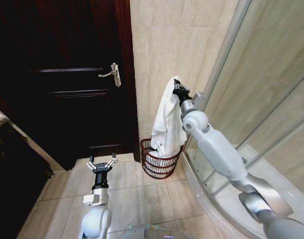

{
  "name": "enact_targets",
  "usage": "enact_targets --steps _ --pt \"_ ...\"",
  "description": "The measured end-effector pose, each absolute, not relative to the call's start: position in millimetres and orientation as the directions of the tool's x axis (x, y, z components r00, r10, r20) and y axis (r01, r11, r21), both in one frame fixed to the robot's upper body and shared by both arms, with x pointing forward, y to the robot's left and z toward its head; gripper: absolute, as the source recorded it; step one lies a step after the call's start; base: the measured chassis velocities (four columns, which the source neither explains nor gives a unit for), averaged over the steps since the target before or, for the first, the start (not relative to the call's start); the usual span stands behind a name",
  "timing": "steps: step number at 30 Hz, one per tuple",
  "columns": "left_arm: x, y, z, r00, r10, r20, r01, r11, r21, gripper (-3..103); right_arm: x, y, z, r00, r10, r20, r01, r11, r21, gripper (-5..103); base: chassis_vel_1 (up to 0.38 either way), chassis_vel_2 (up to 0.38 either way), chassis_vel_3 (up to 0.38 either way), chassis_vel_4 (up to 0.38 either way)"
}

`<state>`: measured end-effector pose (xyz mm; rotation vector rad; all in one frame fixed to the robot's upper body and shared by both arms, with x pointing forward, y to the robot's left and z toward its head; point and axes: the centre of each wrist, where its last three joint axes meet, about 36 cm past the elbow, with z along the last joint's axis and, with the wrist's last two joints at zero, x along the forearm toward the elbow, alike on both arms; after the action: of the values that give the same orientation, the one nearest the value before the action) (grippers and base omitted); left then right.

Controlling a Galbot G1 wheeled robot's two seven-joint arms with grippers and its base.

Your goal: Discard the used towel into the hamper.

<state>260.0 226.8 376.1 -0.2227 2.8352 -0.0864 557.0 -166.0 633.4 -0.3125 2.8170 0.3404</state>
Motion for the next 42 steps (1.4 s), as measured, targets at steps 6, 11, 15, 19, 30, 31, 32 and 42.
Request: enact_targets --steps 6,11,15,19,30,31,32,42 --pt "260 229 376 -0.942 -0.17 -0.288 -0.153 0.985 -0.082 100 556 -162 622 -0.943 -0.184 -0.279 -0.247 0.946 0.211 2 0.0 0.0 0.0 0.0" --pt "260 230 371 -0.943 -0.174 -0.282 -0.156 0.984 -0.085 100 554 -154 616 -0.944 -0.191 -0.27 -0.254 0.942 0.222 2 0.0 0.0 0.0 0.0" --pt "259 231 369 -0.944 -0.174 -0.279 -0.157 0.984 -0.082 100 553 -156 611 -0.947 -0.185 -0.263 -0.246 0.944 0.221 2 0.0 0.0 0.0 0.0" --pt "259 231 365 -0.944 -0.175 -0.278 -0.158 0.984 -0.082 100 557 -161 606 -0.952 -0.17 -0.254 -0.229 0.948 0.222 2 0.0 0.0 0.0 0.0" --pt "259 235 362 -0.942 -0.185 -0.281 -0.166 0.982 -0.092 100 562 -156 607 -0.952 -0.173 -0.253 -0.232 0.945 0.228 2 0.0 0.0 0.0 0.0" --pt "258 235 362 -0.942 -0.186 -0.281 -0.166 0.982 -0.093 100 561 -155 606 -0.952 -0.174 -0.253 -0.233 0.945 0.228 2 0.0 0.0 0.0 0.0" --pt "258 236 362 -0.942 -0.187 -0.28 -0.167 0.981 -0.094 100 561 -154 606 -0.952 -0.175 -0.252 -0.234 0.945 0.227 2 0.0 0.0 0.0 0.0" --pt "258 237 362 -0.942 -0.185 -0.281 -0.165 0.982 -0.092 100 560 -152 605 -0.951 -0.174 -0.257 -0.233 0.946 0.223 2 0.0 0.0 0.0 0.0"
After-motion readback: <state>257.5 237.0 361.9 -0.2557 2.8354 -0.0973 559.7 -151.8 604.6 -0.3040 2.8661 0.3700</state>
